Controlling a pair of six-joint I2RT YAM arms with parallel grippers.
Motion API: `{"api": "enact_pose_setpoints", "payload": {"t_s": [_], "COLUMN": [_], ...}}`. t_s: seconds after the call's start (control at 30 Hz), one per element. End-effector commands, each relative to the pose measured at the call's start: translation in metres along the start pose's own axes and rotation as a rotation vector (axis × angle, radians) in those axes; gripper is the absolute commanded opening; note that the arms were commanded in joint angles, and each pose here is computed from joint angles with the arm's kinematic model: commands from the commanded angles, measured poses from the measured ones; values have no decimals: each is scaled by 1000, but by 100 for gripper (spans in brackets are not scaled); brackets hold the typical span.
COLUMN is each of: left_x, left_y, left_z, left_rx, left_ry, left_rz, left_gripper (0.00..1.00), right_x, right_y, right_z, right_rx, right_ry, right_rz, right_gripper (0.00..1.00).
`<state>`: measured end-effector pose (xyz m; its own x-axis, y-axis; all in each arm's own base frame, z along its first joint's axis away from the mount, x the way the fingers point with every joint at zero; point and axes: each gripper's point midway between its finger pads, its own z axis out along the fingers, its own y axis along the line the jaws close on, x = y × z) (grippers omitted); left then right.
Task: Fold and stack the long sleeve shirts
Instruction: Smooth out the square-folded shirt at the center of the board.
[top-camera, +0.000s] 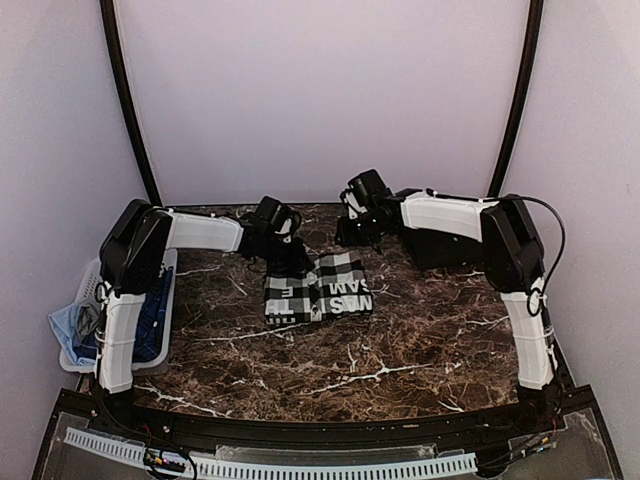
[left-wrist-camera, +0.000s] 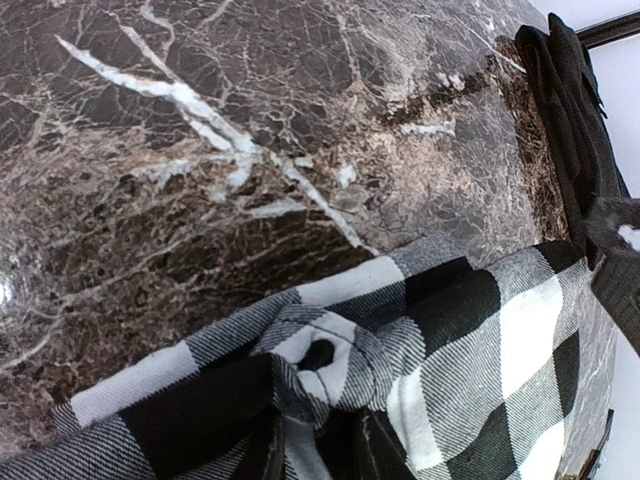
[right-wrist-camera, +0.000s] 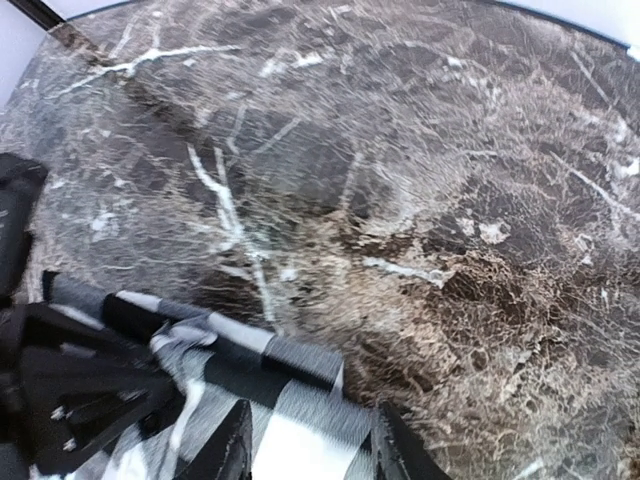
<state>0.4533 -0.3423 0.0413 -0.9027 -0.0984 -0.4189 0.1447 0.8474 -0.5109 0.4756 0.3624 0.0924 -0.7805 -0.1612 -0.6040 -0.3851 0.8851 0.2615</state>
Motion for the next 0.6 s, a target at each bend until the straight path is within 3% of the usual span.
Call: {"api": "enact_pose_setpoints", "payload": {"t_s": [0.0, 0.33, 0.57], "left_x": [-4, -37, -28], "left_y": [26, 15, 43], "left_z": [-6, -50, -55], "left_rx": [-95, -95, -152], "left_ry": [4, -100, -106], "left_rz": [-36, 2, -41], "left_gripper": [22, 23, 24], "right_x": [-9, 13, 5], "right_y": [35, 12, -8], "right_z": [-36, -11, 22], "right_rx": [-23, 53, 52], "right_ry": [-56, -14, 20], "right_rz": [-66, -55, -23], "right_gripper": [39, 38, 37]}}
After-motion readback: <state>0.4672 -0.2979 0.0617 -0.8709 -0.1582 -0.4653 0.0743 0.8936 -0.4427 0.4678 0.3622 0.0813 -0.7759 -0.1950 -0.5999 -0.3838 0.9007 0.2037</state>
